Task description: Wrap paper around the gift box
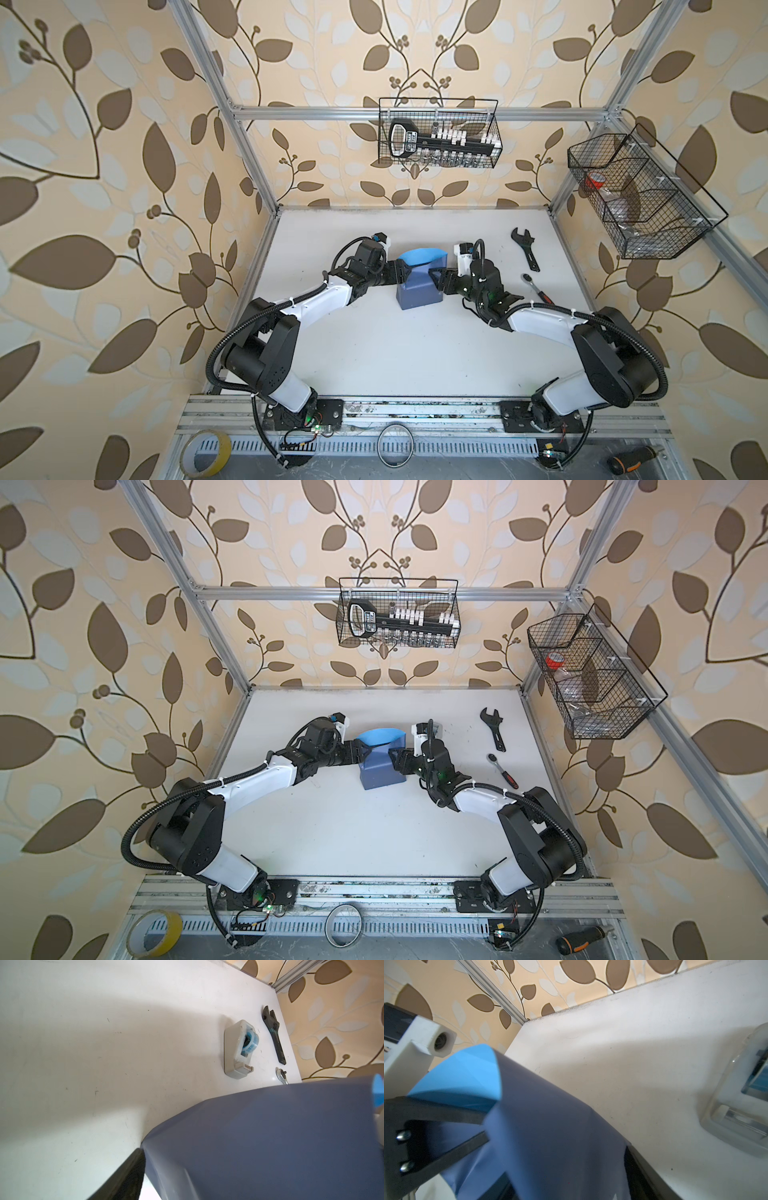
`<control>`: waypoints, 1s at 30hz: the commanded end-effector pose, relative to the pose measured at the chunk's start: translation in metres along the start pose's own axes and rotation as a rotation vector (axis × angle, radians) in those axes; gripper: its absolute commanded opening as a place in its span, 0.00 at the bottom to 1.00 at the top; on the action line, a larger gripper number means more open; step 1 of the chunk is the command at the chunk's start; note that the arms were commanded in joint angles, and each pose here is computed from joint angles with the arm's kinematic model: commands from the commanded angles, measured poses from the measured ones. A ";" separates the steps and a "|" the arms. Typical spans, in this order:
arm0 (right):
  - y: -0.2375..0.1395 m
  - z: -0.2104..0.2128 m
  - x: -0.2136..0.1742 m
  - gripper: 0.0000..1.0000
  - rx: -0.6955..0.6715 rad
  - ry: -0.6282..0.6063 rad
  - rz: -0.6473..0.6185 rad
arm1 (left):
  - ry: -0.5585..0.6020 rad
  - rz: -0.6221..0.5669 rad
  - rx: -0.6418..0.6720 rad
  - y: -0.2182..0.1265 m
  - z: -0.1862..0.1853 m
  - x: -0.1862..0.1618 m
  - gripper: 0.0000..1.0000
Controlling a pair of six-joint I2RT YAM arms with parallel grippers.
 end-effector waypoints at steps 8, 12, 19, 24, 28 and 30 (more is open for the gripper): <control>0.002 0.004 0.016 0.72 -0.056 -0.118 0.046 | 0.065 0.044 0.053 0.007 0.008 -0.013 0.70; 0.008 0.000 0.017 0.71 -0.070 -0.133 0.062 | 0.075 0.043 0.047 0.007 0.006 -0.009 0.70; 0.013 -0.014 0.010 0.64 -0.157 -0.182 0.087 | 0.084 0.027 0.031 0.001 -0.002 0.005 0.75; 0.011 -0.017 0.003 0.62 -0.183 -0.201 0.106 | 0.095 -0.025 0.071 -0.017 -0.011 0.014 0.78; 0.011 -0.016 0.002 0.62 -0.176 -0.200 0.105 | 0.154 -0.001 0.151 -0.016 -0.017 0.003 0.75; 0.011 -0.015 0.001 0.62 -0.170 -0.197 0.106 | 0.164 0.016 0.190 -0.014 -0.015 0.001 0.70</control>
Point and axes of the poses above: each gripper's point midway between its finger pads, its own y axis out along the fingers, its own z axis along the line the jaws close on, x = y × z, the point moved 8 cm from there along -y, back along the fingers, and after that the axes turned 5 degrees about y, right-handed, at the moved point
